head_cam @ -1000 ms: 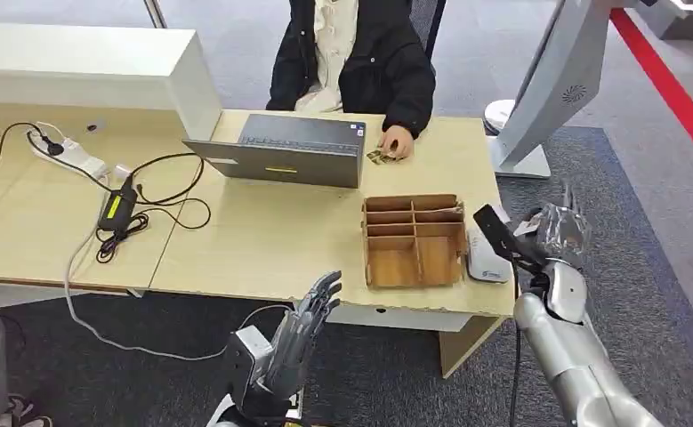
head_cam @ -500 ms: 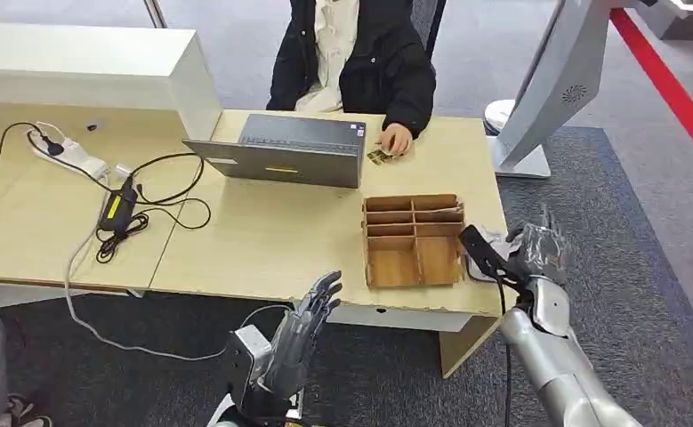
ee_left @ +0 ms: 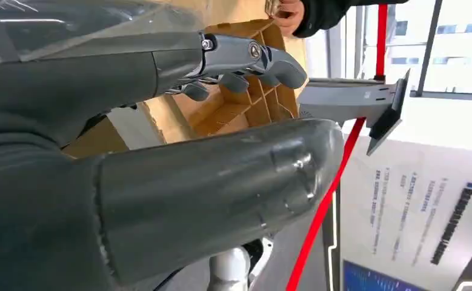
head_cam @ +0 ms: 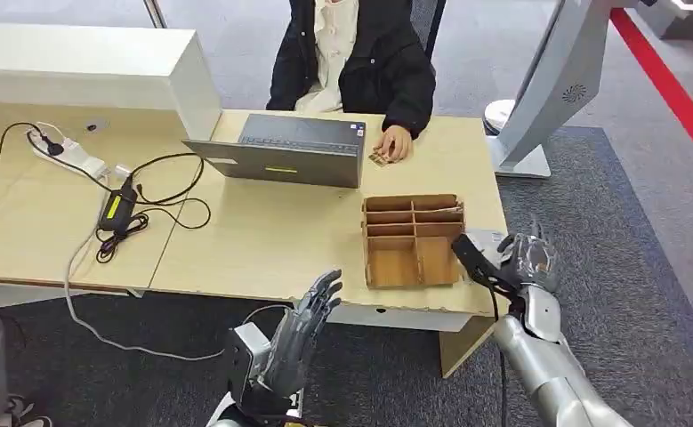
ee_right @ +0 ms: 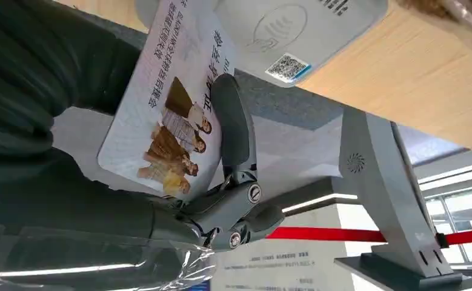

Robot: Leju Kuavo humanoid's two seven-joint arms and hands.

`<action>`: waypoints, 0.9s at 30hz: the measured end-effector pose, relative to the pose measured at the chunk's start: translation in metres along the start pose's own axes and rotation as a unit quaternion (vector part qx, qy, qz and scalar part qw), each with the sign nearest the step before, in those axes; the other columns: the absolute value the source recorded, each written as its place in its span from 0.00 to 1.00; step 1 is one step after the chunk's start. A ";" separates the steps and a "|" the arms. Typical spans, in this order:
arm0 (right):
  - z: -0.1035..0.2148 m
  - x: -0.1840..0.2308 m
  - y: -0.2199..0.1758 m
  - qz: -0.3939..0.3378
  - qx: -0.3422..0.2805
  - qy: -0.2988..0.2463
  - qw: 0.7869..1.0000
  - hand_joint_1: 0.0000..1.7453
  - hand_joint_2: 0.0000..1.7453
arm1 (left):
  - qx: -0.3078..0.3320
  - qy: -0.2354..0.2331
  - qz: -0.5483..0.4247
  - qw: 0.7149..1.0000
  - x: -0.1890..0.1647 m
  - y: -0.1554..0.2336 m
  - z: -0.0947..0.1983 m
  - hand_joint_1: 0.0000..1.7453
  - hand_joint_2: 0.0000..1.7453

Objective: Pass the card to the sensor for recognition and then transmit it.

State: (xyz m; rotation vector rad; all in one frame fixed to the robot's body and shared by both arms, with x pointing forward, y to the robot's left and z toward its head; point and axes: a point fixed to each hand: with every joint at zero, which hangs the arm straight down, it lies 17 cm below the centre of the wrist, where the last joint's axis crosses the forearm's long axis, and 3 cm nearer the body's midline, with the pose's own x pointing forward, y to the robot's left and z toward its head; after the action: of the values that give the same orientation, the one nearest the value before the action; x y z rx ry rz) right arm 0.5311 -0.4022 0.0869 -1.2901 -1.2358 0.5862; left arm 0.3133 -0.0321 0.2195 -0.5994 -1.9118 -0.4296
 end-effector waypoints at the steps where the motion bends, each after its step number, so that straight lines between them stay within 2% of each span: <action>1: 0.001 0.000 0.001 0.000 0.001 0.000 1.000 1.00 1.00 | 0.000 0.000 0.000 1.000 0.000 0.000 0.000 0.00 0.00; 27: 0.014 0.028 0.025 -0.008 0.038 -0.022 0.999 1.00 1.00 | 0.002 0.005 -0.003 1.000 -0.002 0.000 0.001 0.00 0.00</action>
State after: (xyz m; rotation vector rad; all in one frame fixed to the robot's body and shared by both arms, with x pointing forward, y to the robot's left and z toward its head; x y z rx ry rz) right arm 0.5339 -0.3658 0.0709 -1.2080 -1.2467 0.6467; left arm 0.3129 -0.0319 0.2174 -0.5878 -1.9049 -0.4333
